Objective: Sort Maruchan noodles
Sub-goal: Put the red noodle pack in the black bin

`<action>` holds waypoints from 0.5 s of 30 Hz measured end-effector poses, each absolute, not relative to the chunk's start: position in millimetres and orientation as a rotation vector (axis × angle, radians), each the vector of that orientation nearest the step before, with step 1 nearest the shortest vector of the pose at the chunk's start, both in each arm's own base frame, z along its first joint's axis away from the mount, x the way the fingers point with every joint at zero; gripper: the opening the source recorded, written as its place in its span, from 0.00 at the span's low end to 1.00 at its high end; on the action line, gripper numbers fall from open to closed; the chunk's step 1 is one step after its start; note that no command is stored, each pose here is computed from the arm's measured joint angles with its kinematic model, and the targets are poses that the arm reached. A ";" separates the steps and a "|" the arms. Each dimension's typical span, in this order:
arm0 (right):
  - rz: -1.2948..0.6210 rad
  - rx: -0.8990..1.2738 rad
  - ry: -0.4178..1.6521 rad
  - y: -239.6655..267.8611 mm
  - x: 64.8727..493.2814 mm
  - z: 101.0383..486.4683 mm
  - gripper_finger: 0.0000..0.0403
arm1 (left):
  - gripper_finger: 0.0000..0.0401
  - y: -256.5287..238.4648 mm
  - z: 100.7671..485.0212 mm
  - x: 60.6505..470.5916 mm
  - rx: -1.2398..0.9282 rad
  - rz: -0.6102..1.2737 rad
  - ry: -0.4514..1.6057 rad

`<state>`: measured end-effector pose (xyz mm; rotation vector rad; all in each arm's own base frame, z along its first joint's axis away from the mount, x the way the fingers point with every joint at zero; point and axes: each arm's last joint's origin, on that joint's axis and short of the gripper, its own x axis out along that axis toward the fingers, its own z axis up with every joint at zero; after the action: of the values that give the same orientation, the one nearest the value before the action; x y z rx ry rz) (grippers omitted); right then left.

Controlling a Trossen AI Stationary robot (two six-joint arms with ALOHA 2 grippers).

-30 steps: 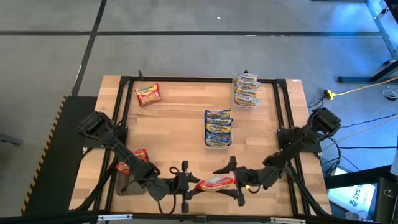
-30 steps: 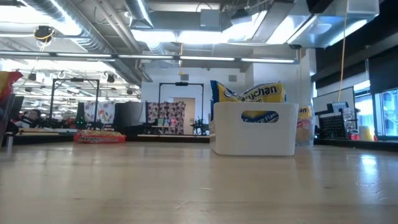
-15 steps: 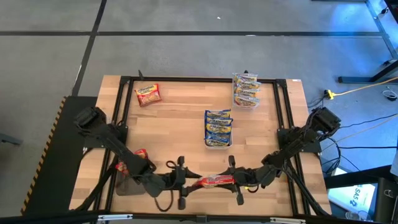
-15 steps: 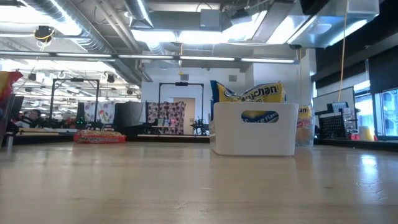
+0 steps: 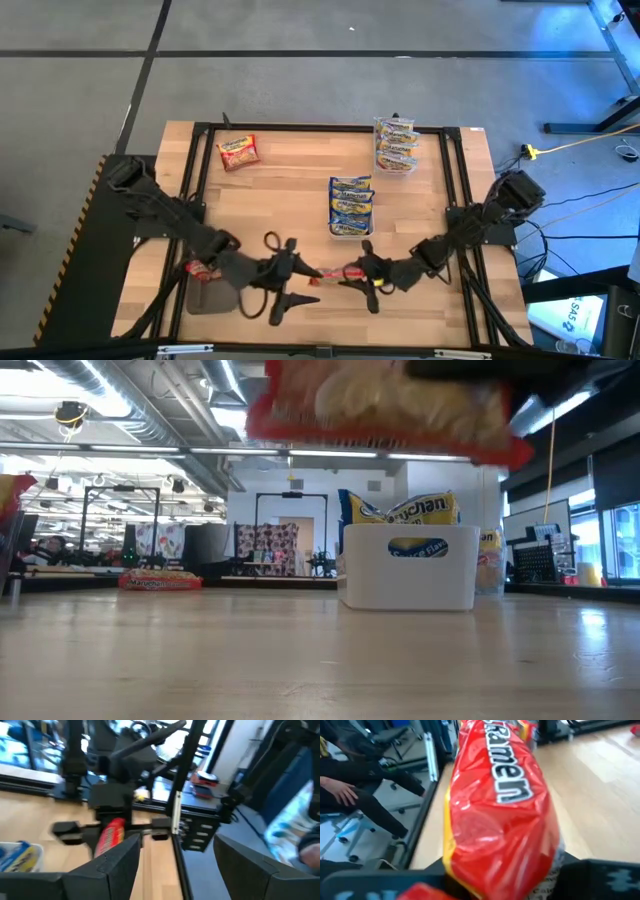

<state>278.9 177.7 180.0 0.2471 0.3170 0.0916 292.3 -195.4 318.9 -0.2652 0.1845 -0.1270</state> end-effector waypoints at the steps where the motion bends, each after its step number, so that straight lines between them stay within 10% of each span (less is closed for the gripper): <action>1: 0.088 0.247 0.330 174.5 280.6 178.8 0.25 | 0.61 -190.6 317.9 296.6 -0.279 -0.140 0.196; 15: 0.094 0.249 0.351 162.9 288.3 176.5 0.25 | 0.60 -148.4 341.3 348.6 -0.193 -0.010 0.677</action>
<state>288.3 162.9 176.5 0.2487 0.3506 0.0943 348.6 -148.4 341.3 -0.1930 0.6765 -0.0102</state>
